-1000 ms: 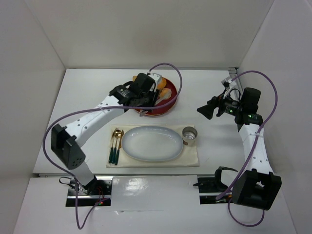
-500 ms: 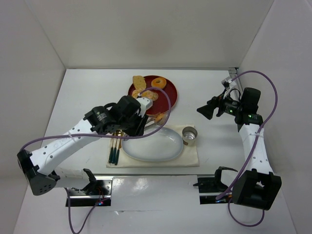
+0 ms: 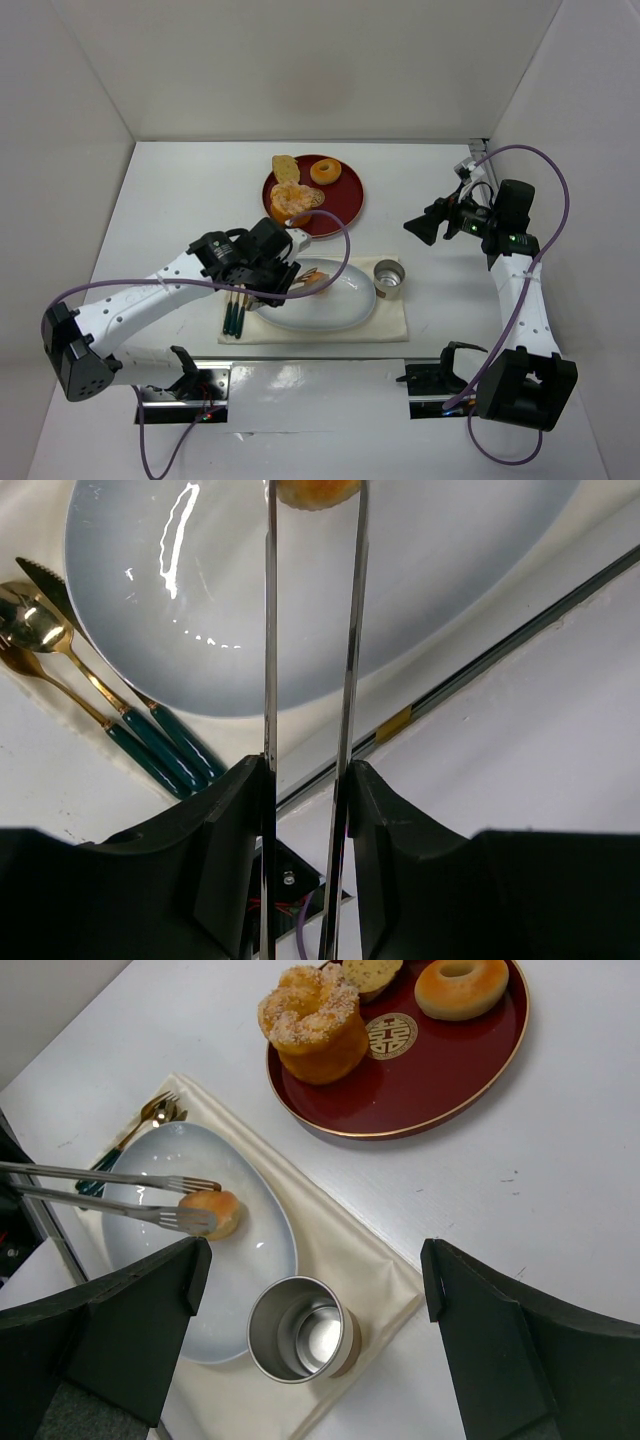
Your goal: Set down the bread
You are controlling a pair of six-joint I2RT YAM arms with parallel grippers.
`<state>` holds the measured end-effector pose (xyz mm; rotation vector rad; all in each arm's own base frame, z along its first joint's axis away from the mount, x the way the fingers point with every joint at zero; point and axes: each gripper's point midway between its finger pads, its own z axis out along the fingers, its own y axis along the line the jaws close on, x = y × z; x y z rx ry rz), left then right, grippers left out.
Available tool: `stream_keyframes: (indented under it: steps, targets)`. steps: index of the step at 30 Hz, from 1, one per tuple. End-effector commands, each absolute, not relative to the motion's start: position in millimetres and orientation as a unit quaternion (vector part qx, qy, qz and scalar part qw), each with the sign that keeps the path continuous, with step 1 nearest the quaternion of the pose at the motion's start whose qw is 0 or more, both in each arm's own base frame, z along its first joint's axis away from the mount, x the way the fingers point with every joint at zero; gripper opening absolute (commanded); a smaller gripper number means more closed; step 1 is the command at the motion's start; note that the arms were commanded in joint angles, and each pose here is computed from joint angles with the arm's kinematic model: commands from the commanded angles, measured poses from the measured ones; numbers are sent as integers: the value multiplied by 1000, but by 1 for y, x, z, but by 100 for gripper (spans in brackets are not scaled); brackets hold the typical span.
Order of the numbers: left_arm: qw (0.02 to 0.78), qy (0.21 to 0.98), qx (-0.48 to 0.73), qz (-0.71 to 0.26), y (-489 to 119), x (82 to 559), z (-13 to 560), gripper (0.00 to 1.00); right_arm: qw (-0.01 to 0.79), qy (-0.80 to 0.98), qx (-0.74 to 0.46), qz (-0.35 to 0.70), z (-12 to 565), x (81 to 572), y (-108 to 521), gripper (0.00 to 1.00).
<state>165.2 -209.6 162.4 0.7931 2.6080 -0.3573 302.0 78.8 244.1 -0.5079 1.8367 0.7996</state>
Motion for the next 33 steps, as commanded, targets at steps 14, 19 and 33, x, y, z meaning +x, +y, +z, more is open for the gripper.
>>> stream_keyframes:
  steps: [14, 19, 33]
  targets:
    - [209, 922, 287, -152, -217, 163, 174, 54, 530, 750, -227, 324, 260, 304, 78, 100]
    - [213, 921, 287, -155, -216, 163, 178, 57, 530, 750, -227, 324, 260, 304, 78, 100]
    - [221, 919, 287, -159, -215, 161, 185, 67, 530, 750, -227, 324, 260, 304, 78, 100]
